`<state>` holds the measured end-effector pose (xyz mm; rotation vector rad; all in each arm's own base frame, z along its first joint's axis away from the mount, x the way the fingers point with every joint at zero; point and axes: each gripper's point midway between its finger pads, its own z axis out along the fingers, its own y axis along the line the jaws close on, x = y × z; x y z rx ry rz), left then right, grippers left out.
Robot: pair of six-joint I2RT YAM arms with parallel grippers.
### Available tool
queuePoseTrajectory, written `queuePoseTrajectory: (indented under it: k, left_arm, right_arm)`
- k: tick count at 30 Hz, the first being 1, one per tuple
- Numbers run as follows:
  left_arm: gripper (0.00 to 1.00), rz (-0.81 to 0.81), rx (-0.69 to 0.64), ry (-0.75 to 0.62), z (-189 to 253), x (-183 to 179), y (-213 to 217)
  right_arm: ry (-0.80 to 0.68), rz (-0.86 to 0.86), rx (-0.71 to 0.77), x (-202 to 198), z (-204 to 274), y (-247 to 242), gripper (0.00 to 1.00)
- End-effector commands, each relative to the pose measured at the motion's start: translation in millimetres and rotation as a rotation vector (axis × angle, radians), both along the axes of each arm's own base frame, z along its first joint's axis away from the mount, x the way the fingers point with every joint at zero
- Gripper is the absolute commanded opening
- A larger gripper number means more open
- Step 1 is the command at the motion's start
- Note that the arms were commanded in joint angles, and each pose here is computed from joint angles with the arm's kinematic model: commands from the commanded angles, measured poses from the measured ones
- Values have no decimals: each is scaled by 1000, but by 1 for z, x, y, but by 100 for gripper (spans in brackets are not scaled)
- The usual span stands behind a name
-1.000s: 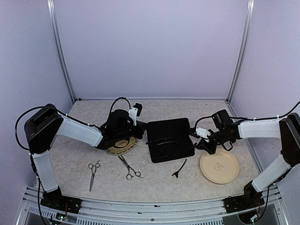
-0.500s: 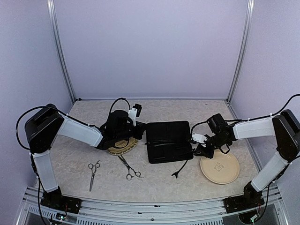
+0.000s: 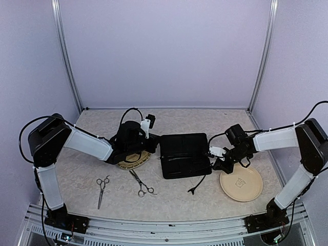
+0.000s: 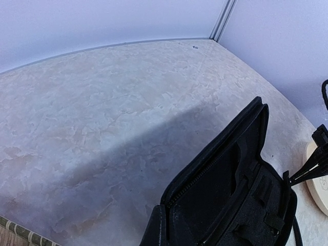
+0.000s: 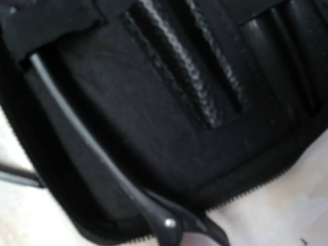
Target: Sort the hair-cutting tools
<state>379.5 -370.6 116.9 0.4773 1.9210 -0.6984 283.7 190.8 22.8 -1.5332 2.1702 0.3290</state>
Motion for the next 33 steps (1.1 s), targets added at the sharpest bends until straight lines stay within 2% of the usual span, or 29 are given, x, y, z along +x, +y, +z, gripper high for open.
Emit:
queuePoseTrajectory:
  k: [1, 18, 33]
  left_arm:
    - [0, -11, -56, -36, 16, 3, -5]
    - [0, 17, -54, -57, 22, 6, 5]
    - [0, 2, -83, -46, 22, -1, -3]
  right_arm:
    - [24, -2, -36, -2, -8, -1, 0]
    - [81, -42, 3, 3, -7, 0, 0]
    - [144, 39, 112, -5, 9, 35, 0]
